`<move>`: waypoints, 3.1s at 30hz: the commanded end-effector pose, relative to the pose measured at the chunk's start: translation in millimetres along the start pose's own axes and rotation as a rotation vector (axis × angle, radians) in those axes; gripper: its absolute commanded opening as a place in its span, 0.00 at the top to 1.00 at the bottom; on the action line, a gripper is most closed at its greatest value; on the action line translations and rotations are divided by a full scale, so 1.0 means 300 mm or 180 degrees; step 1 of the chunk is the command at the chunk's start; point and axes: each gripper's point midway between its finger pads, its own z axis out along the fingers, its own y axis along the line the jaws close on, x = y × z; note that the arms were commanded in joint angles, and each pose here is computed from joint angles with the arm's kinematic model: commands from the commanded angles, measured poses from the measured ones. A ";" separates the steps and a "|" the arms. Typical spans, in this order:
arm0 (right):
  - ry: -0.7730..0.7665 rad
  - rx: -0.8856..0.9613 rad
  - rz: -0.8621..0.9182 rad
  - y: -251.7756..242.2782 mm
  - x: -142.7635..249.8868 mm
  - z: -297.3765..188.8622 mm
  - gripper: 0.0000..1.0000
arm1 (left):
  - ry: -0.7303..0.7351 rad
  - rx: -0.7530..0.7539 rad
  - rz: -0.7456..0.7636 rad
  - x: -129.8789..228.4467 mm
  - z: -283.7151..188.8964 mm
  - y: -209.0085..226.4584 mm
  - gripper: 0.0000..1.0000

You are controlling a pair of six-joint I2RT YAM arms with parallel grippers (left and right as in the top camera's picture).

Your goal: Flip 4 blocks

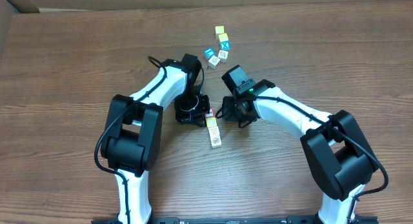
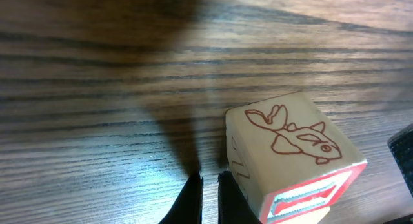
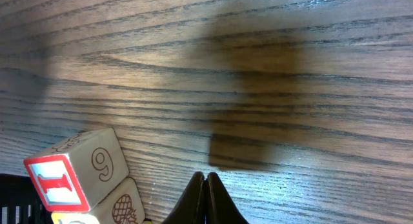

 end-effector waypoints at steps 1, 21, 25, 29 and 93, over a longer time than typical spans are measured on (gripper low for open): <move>-0.0057 -0.0074 -0.0039 0.020 -0.004 -0.029 0.96 | 0.0033 -0.0010 0.0144 0.011 0.019 0.002 0.96; -0.0111 -0.0115 -0.0048 0.031 -0.018 -0.030 0.95 | -0.0286 -0.0285 0.0141 -0.088 -0.158 0.030 0.96; -0.0108 -0.0113 -0.0048 0.031 -0.017 -0.030 0.95 | -0.0340 -0.0273 0.0105 -0.099 -0.143 0.016 0.96; -0.0102 -0.0108 -0.0048 0.029 -0.015 -0.029 0.95 | -0.0336 -0.0291 0.0117 -0.092 -0.110 0.003 0.96; 0.0104 0.0067 0.1111 0.104 0.387 -0.110 0.96 | -0.1023 -0.0252 0.0621 -0.243 -0.152 -0.107 0.96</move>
